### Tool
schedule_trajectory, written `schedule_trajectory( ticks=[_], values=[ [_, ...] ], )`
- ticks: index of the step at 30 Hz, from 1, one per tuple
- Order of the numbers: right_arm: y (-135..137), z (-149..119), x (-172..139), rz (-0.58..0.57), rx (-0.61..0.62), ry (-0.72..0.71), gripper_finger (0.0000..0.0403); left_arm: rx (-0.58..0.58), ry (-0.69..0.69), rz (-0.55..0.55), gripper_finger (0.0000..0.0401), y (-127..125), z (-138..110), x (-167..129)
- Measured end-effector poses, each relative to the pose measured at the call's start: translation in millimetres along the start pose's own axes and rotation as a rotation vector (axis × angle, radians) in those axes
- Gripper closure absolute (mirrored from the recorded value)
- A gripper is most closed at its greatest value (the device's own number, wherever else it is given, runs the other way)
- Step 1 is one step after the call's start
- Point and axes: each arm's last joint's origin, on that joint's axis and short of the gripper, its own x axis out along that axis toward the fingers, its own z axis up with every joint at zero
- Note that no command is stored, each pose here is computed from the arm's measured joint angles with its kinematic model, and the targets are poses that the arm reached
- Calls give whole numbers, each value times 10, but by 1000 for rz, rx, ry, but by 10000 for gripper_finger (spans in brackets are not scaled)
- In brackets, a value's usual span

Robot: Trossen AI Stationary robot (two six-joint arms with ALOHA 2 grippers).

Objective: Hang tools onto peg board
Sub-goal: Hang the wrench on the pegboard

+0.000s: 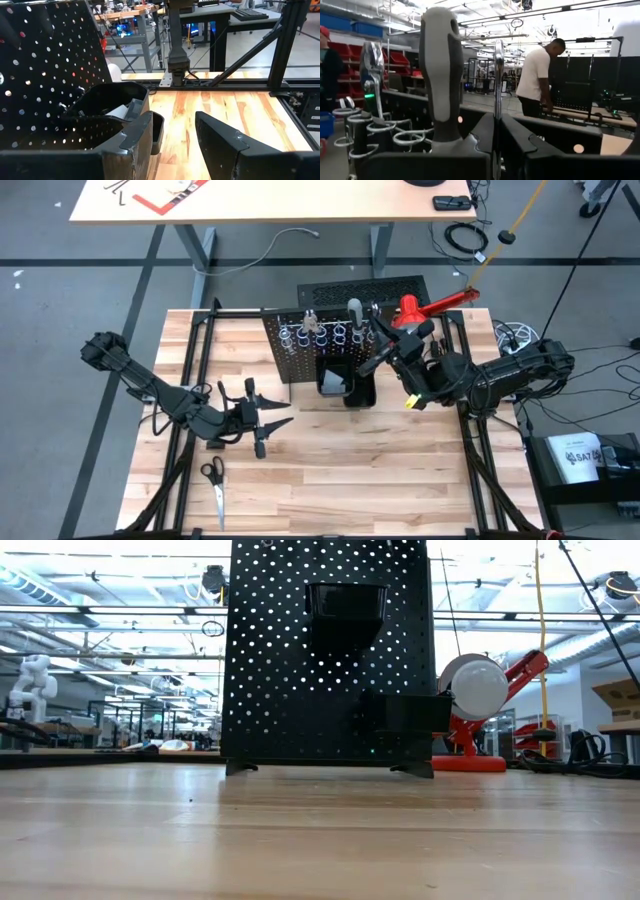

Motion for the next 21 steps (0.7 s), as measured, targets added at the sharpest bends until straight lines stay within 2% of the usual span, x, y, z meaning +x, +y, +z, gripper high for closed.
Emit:
schedule_trajectory(
  ticks=[15,21],
  values=[
    [51,-16,-69,29,-15,23,385,0,0,0,242,0,0,0],
    [52,-32,-76,1,-10,49,342,0,0,0,242,0,0,0]
  ],
)
